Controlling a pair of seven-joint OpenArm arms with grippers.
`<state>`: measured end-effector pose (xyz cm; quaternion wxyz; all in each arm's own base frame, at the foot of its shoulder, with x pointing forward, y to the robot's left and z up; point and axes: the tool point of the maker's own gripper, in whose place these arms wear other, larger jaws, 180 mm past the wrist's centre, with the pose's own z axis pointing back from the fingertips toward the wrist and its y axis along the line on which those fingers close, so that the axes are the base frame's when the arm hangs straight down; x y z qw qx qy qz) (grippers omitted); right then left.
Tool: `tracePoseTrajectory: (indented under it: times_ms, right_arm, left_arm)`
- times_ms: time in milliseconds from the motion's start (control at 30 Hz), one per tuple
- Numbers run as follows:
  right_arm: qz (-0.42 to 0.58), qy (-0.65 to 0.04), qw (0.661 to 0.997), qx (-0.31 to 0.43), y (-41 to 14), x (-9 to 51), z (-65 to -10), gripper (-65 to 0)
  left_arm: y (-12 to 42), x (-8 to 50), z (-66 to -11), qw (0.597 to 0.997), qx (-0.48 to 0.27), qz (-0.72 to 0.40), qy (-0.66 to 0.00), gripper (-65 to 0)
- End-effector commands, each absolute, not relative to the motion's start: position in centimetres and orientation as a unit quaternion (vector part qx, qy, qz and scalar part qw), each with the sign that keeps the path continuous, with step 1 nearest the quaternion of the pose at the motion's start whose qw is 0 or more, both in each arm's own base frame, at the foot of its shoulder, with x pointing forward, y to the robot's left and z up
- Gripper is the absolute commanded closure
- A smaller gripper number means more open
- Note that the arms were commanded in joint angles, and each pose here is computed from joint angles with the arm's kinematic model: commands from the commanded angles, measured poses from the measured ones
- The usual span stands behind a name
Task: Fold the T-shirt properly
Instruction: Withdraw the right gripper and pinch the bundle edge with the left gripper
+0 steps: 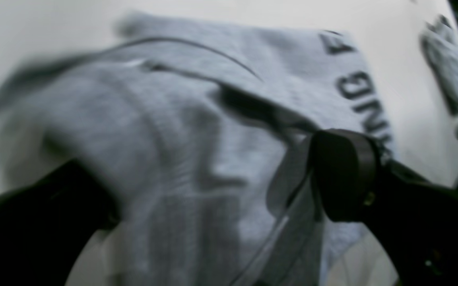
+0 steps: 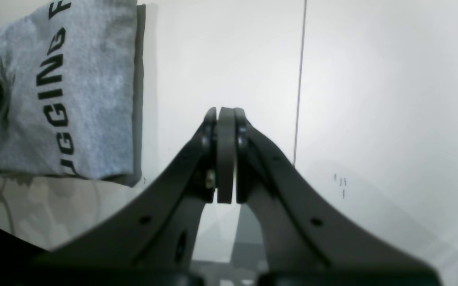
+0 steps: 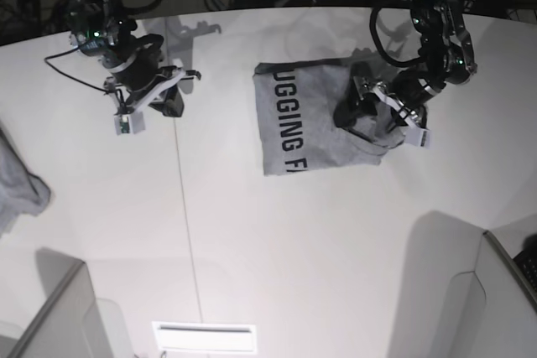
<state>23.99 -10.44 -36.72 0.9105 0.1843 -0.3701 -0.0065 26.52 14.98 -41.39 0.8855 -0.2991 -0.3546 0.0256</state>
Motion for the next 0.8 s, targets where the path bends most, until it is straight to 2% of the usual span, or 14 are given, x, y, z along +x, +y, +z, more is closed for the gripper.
tracePoseTrajectory:
  times_ms: [0,67,133,200,367,467,600,767]
  right_arm:
    - [0.0,-0.391,0.901,0.19,-10.3,24.7,-35.5,0.0]
    - [0.0,-0.392,0.9,0.19,-10.3,24.8,-35.5,0.0]
    - [-0.001,-0.393,0.9,0.188,-10.5,24.8,-35.5,0.0]
    - [-0.002,-0.393,0.9,0.188,-10.6,24.8,-35.4,0.0]
    - [-0.002,-0.394,0.9,0.187,-10.7,24.8,-35.5,0.0]
    - [-0.008,-0.396,0.9,0.181,-11.3,24.9,-35.4,0.0]
    - [-0.033,-0.408,0.899,0.156,-13.9,25.5,-35.0,0.0]
    - [-0.068,-0.415,0.899,0.121,-17.5,25.1,-34.9,0.0]
  left_arm:
    - [15.5,25.8,-42.1,0.898,-0.286,0.018,-0.334,-64.5]
    - [15.4,25.2,-42.4,0.9,-0.286,0.019,-0.327,-64.3]
    - [15.6,24.8,-42.7,0.902,-0.284,0.021,-0.323,-59.7]
    - [15.7,24.7,-42.8,0.904,-0.283,0.021,-0.32,-49.0]
    - [15.6,23.4,-45.2,0.912,-0.294,0.045,-0.284,-15.8]
    - [16.2,23.1,-45.9,0.915,-0.292,0.05,-0.273,0.0]
    - [16.4,23.6,-45.7,0.919,-0.284,0.038,-0.271,0.0]
    - [15.8,24.6,-46.3,0.94,-0.253,-0.005,-0.227,0.0]
